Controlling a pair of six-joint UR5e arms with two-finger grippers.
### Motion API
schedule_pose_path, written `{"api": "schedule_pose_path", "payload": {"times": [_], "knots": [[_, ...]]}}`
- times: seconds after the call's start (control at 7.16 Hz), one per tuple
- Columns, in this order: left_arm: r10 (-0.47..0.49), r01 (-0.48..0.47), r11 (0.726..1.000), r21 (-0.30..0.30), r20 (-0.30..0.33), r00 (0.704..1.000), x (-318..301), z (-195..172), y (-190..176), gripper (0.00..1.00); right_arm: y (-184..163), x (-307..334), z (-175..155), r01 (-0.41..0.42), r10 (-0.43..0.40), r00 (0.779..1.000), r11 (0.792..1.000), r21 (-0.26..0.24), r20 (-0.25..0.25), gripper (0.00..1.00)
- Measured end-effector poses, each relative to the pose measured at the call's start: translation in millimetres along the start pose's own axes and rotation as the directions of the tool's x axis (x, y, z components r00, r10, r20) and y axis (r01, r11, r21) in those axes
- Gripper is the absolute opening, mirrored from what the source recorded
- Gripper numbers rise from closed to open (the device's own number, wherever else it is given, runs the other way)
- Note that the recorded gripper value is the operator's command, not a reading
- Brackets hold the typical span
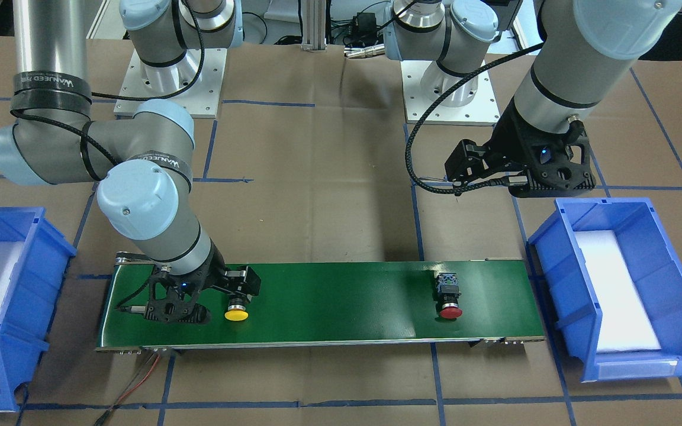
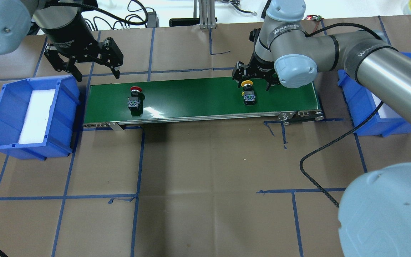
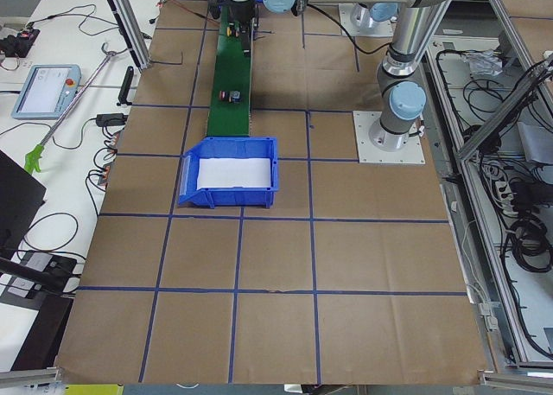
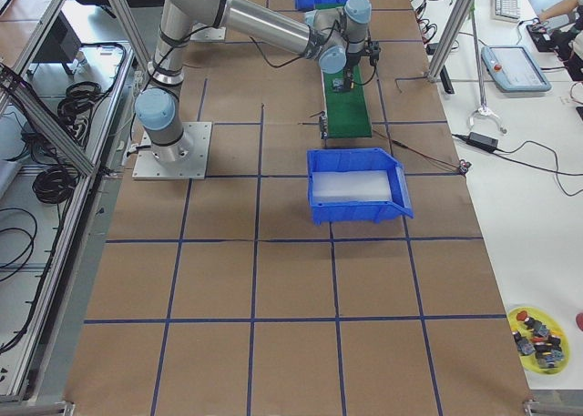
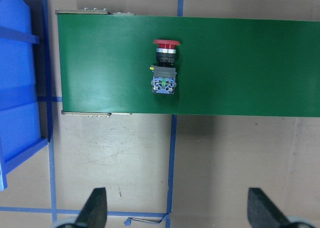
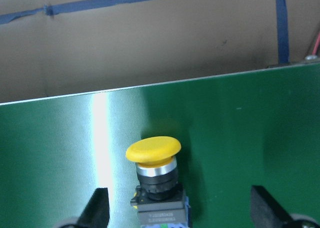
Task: Transport two buttons from left to right
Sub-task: 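Open the left gripper and lift away while the right gripper grasps the yellow button, then lift the yellow button with the right gripper and carry it over the empty bin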
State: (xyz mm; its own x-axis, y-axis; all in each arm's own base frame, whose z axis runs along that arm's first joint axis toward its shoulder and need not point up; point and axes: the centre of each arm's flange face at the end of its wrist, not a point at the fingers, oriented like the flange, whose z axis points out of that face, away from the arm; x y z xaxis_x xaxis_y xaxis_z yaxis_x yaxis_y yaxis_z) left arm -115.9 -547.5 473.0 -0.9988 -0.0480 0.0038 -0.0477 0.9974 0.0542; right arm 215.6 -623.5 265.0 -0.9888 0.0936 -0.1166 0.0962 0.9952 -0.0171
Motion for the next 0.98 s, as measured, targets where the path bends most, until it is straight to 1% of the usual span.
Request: {"api": "schedule_pose_path", "payload": {"times": [0.14, 0.28, 0.42, 0.56, 0.7, 0.84, 0.98], "knots": [[0.000, 0.000, 1.000, -0.006, 0.000, 1.000, 0.3, 0.4, 0.1, 1.00, 1.2, -0.1, 9.5, 0.004, -0.004, 1.000, 1.000, -0.016, -0.006, 0.78], [0.000, 0.000, 1.000, -0.008, 0.001, 1.000, 0.4, 0.3, 0.4, 1.00, 1.9, 1.2, 16.1, 0.009, -0.010, 1.000, 1.000, -0.028, -0.014, 0.36], [0.000, 0.000, 1.000, -0.008, 0.002, 1.000, 0.4, -0.1, 0.7, 1.00, 2.9, 2.6, 18.8, 0.013, -0.014, 1.000, 0.999, -0.038, -0.023, 0.08], [0.000, 0.000, 1.000, -0.008, 0.003, 1.000, 0.3, -0.7, 1.2, 1.00, 4.5, 3.4, 19.0, 0.015, -0.017, 0.999, 0.999, -0.053, -0.029, 0.05], [0.000, 0.000, 1.000, -0.007, 0.003, 1.000, 0.3, -1.0, 1.8, 1.00, 4.9, 5.6, 16.5, 0.021, -0.024, 0.999, 0.997, -0.068, -0.036, 0.05], [0.000, 0.000, 1.000, -0.007, 0.002, 1.000, 0.4, -1.2, 2.2, 1.00, 1.2, 11.2, 5.3, 0.042, -0.046, 0.997, 0.997, -0.059, -0.056, 0.05], [0.000, 0.000, 1.000, -0.007, 0.001, 1.000, 0.5, -1.4, 2.4, 1.00, -7.9, 22.1, -18.7, 0.059, -0.061, 0.994, 0.998, -0.031, -0.088, 0.06]]}}
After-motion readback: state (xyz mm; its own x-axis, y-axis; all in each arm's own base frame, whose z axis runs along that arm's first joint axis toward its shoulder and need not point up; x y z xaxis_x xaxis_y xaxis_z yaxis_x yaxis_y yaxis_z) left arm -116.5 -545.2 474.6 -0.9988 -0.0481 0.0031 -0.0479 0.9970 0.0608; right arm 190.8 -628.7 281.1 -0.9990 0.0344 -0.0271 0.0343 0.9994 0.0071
